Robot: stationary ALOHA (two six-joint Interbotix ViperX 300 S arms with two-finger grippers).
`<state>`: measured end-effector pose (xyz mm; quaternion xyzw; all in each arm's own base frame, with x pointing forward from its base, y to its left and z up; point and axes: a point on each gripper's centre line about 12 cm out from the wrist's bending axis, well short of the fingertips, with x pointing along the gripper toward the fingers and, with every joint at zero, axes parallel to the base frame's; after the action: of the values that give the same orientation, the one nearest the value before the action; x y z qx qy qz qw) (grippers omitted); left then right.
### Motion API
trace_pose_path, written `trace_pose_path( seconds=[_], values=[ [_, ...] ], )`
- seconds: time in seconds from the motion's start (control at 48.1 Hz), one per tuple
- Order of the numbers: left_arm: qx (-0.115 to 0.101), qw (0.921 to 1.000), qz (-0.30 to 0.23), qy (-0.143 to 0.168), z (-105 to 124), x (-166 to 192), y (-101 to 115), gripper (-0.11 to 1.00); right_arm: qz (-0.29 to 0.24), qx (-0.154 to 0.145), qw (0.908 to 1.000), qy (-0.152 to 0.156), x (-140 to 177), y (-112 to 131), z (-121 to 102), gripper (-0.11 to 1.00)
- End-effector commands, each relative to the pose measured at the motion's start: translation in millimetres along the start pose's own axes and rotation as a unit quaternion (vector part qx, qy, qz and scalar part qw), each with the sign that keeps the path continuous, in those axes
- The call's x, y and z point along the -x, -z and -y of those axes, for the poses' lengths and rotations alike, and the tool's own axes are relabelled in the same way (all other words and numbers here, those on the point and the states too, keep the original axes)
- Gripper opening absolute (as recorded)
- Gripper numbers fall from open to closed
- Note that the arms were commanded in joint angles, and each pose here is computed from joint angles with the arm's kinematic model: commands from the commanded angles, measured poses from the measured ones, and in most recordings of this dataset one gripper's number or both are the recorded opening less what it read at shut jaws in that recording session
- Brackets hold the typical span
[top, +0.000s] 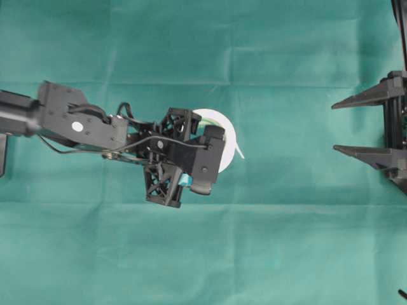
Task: Peel off the duct tape with your right arm.
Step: 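Move the open right gripper toward the tape's loose end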
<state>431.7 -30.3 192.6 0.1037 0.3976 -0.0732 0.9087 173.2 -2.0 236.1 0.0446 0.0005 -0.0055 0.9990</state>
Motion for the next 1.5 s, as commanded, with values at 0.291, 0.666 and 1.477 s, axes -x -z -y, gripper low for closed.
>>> trace_pose_path(
  seconds=[0.291,0.666,1.477],
  values=[
    [-0.003,0.9987,0.05,-0.01,-8,62,-42,0.22,0.018,0.0,0.9998,-0.003,-3,-10,-1,0.7],
    [0.002,0.999,0.043,-0.013,-14,64,-44,0.22,-0.01,-0.01,0.9999,0.0,-14,-4,-1,0.69],
    [0.005,0.9989,0.044,-0.016,-18,65,-44,0.22,-0.062,-0.019,0.9979,0.004,-86,9,0,0.7]
  ],
)
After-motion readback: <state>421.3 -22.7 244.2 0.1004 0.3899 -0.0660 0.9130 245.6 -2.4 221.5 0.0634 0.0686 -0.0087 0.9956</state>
